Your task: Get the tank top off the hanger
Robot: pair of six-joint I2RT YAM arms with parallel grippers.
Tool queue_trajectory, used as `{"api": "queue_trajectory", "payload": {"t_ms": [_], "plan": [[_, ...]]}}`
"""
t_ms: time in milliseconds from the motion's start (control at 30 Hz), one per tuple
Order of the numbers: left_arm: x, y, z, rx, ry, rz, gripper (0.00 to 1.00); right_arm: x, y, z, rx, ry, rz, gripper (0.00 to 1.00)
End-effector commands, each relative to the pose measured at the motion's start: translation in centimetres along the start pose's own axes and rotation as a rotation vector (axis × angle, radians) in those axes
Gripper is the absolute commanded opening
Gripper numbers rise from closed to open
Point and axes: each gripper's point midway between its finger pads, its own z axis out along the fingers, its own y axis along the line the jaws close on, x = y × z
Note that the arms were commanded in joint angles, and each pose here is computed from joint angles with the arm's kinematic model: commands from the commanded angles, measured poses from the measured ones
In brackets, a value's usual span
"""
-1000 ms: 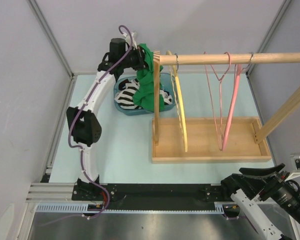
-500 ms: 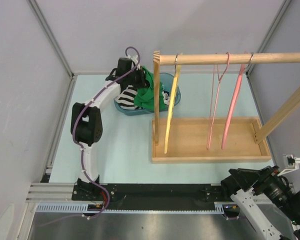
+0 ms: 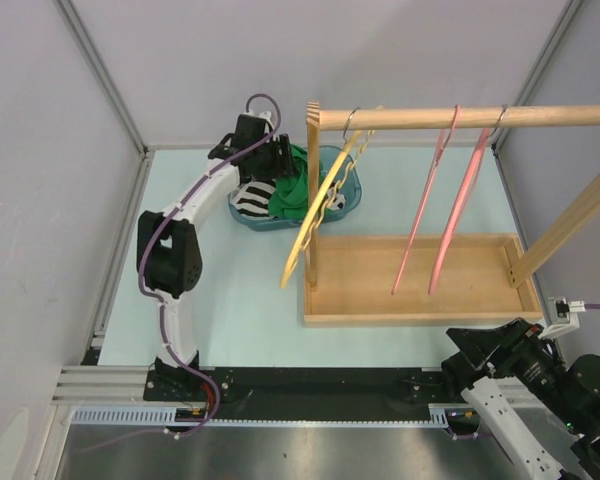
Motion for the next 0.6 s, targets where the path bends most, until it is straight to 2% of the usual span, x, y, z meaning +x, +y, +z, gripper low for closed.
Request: {"api": "queue_trajectory", "payload": {"t_ms": [0, 267, 400, 467, 500, 567], "plan": [[-3.4, 0.0, -5.5, -0.086, -0.091, 0.077, 0.72, -0.5, 0.8, 0.1, -0.052, -0.03, 0.019, 0.79], [-3.0, 0.1, -10.4, -0.097, -0.139, 0.104, 0.77, -0.2, 0.8, 1.5, -0.058, -0.011, 0.019, 0.81], [-3.2, -2.1, -14.3, 0.002, -0.183, 0.113, 0.77, 0.4, 0.7, 2.1, -0.057, 0.014, 0.021, 0.81], [-2.0, -2.7, -15.1, 0.049, -0.164, 0.115, 0.78, 0.4, 0.5, 2.3, -0.054, 0.015, 0.017, 0.81], [-2.0, -4.1, -16.7, 0.117, -0.182, 0.118, 0.78, 0.5, 0.3, 2.5, -0.042, 0.015, 0.02, 0.82], [0.5, -4.1, -17.4, 0.164, -0.156, 0.109, 0.78, 0.4, 0.1, 2.8, -0.038, 0.013, 0.022, 0.83]]}}
